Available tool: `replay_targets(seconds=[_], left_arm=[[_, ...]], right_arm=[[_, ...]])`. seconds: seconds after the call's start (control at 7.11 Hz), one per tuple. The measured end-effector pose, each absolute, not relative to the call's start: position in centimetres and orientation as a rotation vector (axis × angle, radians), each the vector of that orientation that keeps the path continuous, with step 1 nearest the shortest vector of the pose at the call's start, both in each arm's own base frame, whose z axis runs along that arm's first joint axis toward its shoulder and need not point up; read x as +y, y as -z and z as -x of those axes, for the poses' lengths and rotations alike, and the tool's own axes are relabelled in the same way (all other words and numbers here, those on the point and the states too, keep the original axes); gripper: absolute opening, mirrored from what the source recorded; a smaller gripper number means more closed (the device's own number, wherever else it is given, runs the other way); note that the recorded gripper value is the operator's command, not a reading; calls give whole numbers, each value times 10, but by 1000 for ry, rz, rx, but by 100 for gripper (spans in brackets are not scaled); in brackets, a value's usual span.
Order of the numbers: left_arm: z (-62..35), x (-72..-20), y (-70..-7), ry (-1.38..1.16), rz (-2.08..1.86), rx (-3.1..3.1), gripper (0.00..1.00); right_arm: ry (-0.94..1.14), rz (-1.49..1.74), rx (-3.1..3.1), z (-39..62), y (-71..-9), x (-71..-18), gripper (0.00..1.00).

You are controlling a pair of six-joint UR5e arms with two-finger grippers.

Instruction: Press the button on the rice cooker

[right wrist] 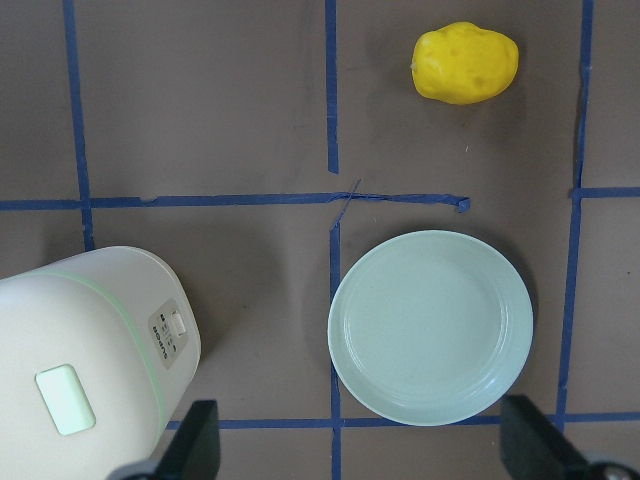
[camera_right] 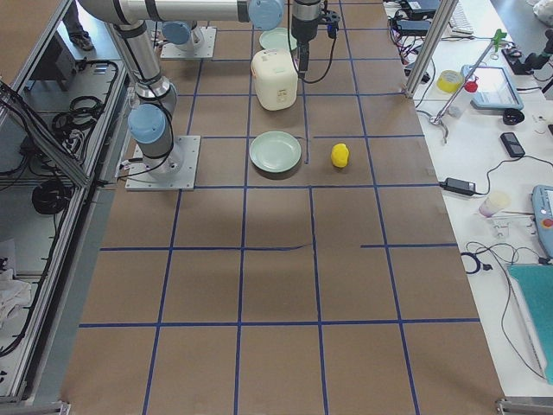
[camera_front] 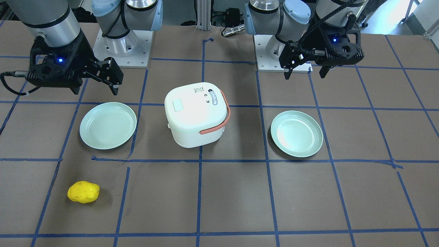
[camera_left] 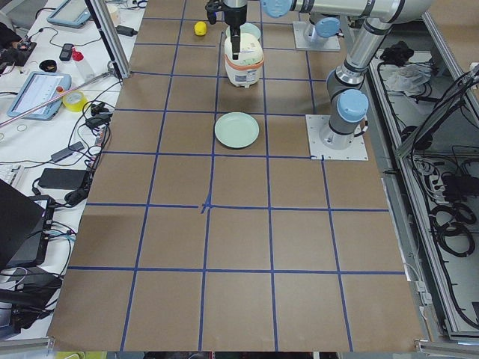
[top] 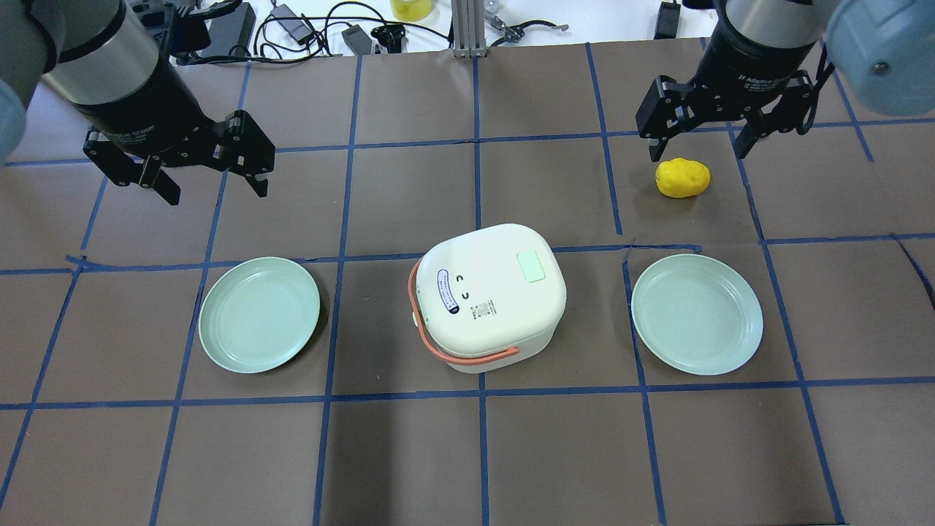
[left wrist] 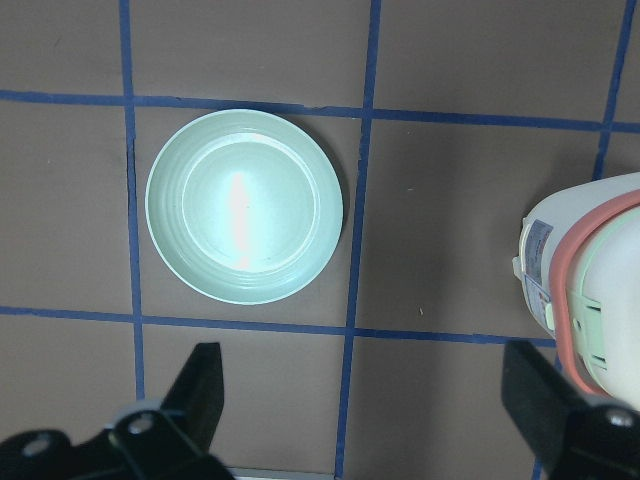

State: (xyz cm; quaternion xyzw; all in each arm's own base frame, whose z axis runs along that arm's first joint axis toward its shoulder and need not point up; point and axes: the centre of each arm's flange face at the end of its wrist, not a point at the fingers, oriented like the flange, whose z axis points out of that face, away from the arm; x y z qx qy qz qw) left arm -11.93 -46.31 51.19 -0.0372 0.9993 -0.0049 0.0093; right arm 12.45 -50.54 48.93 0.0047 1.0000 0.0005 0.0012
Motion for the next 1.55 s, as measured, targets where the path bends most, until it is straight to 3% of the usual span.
replay_targets(seconds=[1.55], left_arm=[[119, -463, -512, 16, 116, 3121, 100]], right_arm=[[-25, -17, 3142, -123, -484, -505, 100]])
